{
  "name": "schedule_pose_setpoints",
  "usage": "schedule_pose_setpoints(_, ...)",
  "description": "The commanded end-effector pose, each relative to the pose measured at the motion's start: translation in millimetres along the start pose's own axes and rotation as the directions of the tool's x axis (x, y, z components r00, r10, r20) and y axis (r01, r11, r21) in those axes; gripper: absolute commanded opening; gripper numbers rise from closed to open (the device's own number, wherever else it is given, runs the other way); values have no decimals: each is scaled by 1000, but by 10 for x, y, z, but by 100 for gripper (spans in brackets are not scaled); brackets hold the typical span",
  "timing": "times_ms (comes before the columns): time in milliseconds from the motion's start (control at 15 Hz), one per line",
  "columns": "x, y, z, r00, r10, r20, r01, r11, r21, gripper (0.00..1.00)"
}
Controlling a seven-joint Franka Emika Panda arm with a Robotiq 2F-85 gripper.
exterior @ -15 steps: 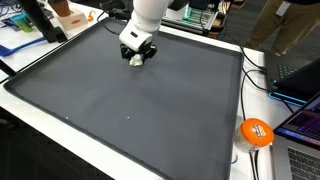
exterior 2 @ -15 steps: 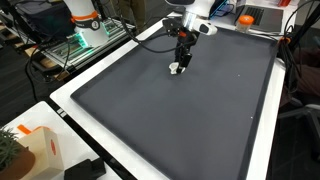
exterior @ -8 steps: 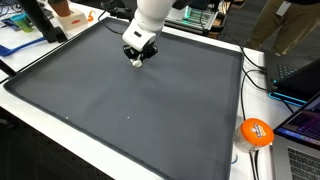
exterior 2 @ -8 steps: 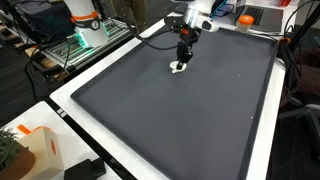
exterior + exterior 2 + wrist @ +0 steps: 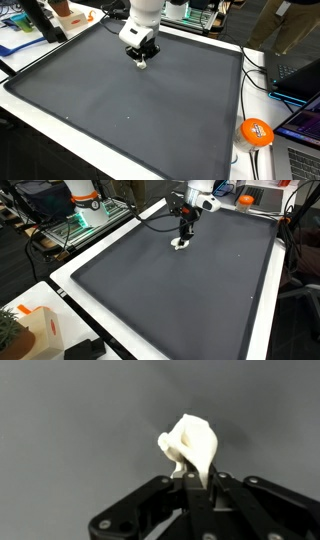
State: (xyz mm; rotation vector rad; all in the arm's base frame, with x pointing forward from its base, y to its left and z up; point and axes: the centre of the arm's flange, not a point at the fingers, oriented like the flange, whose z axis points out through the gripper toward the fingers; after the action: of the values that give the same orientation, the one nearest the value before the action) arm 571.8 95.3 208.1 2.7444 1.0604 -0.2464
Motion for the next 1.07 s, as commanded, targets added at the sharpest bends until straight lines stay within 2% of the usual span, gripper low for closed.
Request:
schedule_pose_setpoints(0, -28, 6, 79, 999, 21, -30, -20, 1000, 4, 39)
schedule_pose_setpoints(533, -90, 99, 282, 998, 68, -19, -68, 997, -30, 100)
schedule_pose_setpoints(1000, -362, -191, -403, 988, 135, -73, -132, 990, 48, 100)
